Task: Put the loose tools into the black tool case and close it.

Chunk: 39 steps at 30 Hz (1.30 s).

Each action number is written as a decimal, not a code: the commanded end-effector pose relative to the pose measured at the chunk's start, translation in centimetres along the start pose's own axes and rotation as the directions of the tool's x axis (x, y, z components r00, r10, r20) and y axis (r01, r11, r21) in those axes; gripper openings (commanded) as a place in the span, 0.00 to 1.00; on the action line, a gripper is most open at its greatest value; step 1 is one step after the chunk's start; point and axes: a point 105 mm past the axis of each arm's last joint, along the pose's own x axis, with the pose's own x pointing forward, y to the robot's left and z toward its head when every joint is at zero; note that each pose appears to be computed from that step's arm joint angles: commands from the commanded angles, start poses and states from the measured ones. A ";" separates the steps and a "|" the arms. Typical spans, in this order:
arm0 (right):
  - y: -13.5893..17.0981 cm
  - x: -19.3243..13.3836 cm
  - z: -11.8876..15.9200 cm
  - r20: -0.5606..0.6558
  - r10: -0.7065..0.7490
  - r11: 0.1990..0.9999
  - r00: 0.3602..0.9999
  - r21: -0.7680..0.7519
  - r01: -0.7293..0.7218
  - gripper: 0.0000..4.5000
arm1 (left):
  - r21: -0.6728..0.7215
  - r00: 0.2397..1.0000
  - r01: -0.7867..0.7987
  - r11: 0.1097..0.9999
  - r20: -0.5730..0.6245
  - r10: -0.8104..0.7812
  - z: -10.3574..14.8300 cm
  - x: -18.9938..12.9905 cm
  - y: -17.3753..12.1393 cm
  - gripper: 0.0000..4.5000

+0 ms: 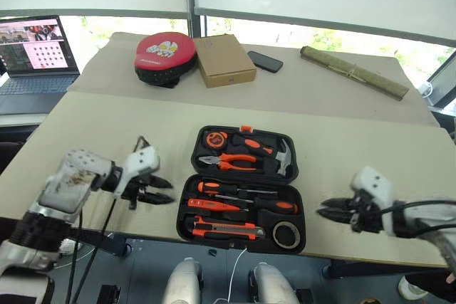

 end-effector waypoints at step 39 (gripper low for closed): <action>-2.9 5.9 10.3 0.305 -0.071 0.935 0.950 0.352 -0.044 0.00 | -0.380 0.906 0.188 0.906 0.424 -0.010 8.5 4.3 1.3 0.00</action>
